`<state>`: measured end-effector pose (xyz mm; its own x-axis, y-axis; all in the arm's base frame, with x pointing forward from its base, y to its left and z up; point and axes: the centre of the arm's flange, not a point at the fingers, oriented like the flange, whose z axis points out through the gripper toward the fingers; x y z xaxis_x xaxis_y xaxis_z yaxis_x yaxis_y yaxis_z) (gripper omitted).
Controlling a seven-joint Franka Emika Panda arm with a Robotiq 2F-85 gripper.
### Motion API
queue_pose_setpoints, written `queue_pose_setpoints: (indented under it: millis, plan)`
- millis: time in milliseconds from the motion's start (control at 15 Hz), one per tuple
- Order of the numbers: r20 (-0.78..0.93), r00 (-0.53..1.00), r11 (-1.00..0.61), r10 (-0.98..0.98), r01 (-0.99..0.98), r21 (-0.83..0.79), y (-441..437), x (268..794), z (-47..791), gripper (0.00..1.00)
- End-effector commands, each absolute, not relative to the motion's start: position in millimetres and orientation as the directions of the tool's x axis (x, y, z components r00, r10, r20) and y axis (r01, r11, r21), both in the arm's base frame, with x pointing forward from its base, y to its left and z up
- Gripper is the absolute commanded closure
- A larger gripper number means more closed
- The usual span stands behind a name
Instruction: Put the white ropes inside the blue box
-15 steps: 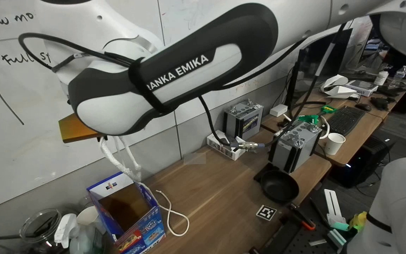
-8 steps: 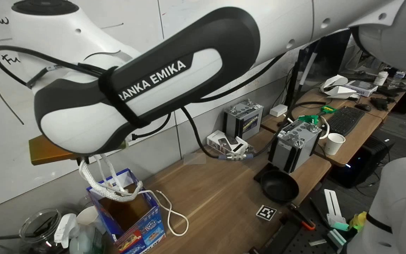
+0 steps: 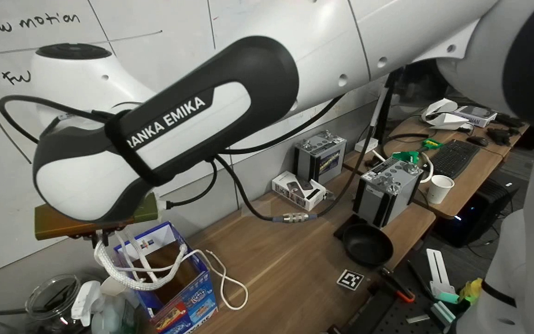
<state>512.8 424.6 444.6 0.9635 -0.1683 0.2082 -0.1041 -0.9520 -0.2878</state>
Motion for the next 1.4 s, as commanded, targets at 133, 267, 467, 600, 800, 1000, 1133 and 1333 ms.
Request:
queue_pose_setpoints:
  millis: [133, 267, 467, 600, 800, 1000, 1133, 1333]
  plan:
    - [0.133, 0.981, -0.928, -0.140, -0.084, -0.362, 433, 530, 418, 0.98]
    - [0.115, 0.983, -0.925, -0.141, -0.089, -0.368, 428, 537, 410, 0.98]
    - [0.090, 0.985, -0.921, -0.150, -0.106, -0.375, 415, 546, 397, 0.98]
    - [0.075, 0.985, -0.919, -0.158, -0.119, -0.376, 404, 554, 386, 0.98]
    - [0.061, 0.983, -0.917, -0.175, -0.140, -0.374, 386, 568, 374, 0.98]
    - [0.054, 0.982, -0.919, -0.181, -0.150, -0.366, 374, 578, 364, 0.98]
    - [0.052, 0.982, -0.921, -0.182, -0.151, -0.359, 368, 583, 359, 0.98]
    - [0.046, 0.984, -0.931, -0.170, -0.146, -0.334, 364, 586, 351, 0.62]
